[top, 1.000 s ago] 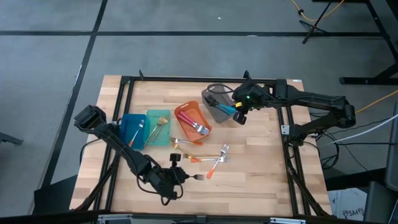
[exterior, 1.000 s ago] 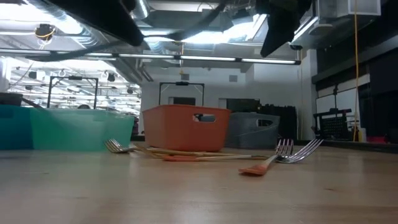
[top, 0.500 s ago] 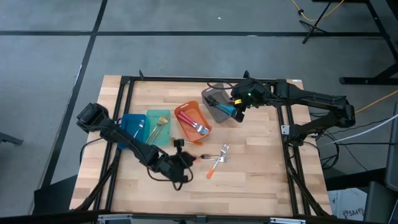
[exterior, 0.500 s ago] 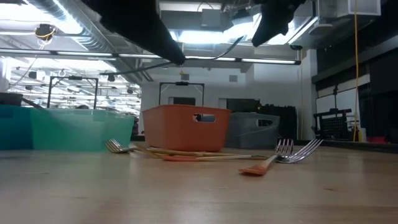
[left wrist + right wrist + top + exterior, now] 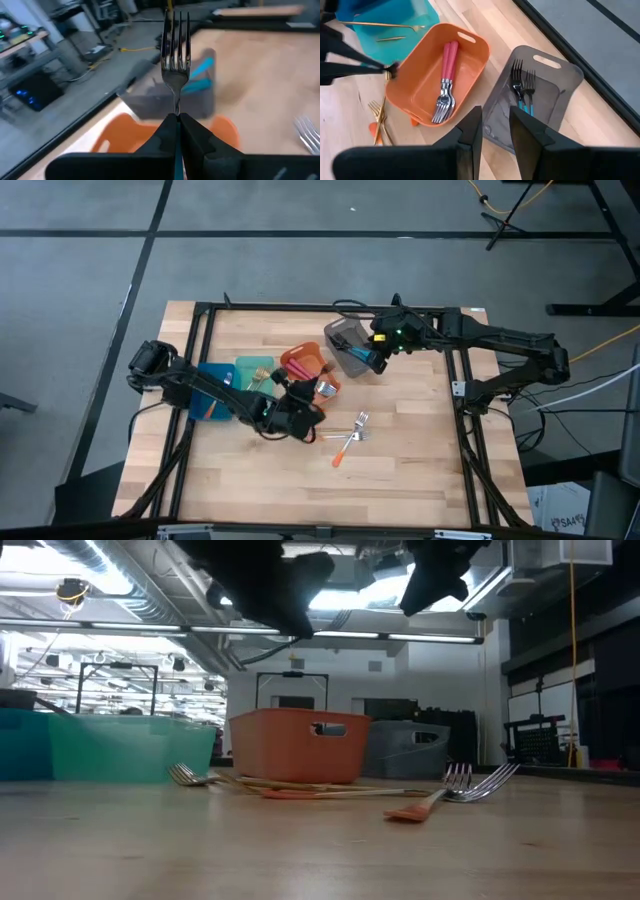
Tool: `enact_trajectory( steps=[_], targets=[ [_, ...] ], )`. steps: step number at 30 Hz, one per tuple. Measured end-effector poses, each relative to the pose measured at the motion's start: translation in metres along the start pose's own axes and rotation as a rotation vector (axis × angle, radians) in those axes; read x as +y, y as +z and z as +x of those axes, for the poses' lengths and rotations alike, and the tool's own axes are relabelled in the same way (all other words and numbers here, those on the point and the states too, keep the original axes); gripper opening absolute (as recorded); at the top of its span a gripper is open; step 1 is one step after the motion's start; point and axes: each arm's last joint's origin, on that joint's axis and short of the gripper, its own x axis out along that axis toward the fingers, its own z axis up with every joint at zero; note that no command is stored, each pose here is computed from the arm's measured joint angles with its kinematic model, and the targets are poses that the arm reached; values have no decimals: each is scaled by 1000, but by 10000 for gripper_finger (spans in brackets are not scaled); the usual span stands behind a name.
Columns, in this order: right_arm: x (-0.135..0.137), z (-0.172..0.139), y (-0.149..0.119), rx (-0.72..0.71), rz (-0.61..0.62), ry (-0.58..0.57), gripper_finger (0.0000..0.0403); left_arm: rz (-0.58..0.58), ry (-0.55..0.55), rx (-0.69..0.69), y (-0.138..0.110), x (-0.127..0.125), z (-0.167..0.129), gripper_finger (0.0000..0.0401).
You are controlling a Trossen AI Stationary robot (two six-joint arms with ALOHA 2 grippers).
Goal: Sort silverware by color (type)
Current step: Put the blue fork into the black bin
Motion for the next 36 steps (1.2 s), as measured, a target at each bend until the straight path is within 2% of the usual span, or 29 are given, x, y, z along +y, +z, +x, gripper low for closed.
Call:
enact_trajectory(
  steps=[7, 13, 18, 27, 31, 36],
  targets=[
    [10, 3, 0, -25, -63, -7, 88, -145, 70, -41, 15, 11, 25, 5],
    [21, -14, -6, -80, -123, -12, 88, -239, 97, -74, 24, 18, 39, 5],
    [25, -1, -35, -137, -134, -43, 88, -290, 120, -91, 29, 24, 49, 5],
    [27, 46, -92, -454, -30, 116, 88, -375, 85, -110, 38, 31, 61, 5],
    [24, 60, -107, -541, 5, 150, 88, -399, 43, -113, 40, 32, 63, 5],
    [27, 66, -108, -619, 36, 231, 88, -455, 8, -144, 46, 31, 64, 5]
  ],
)
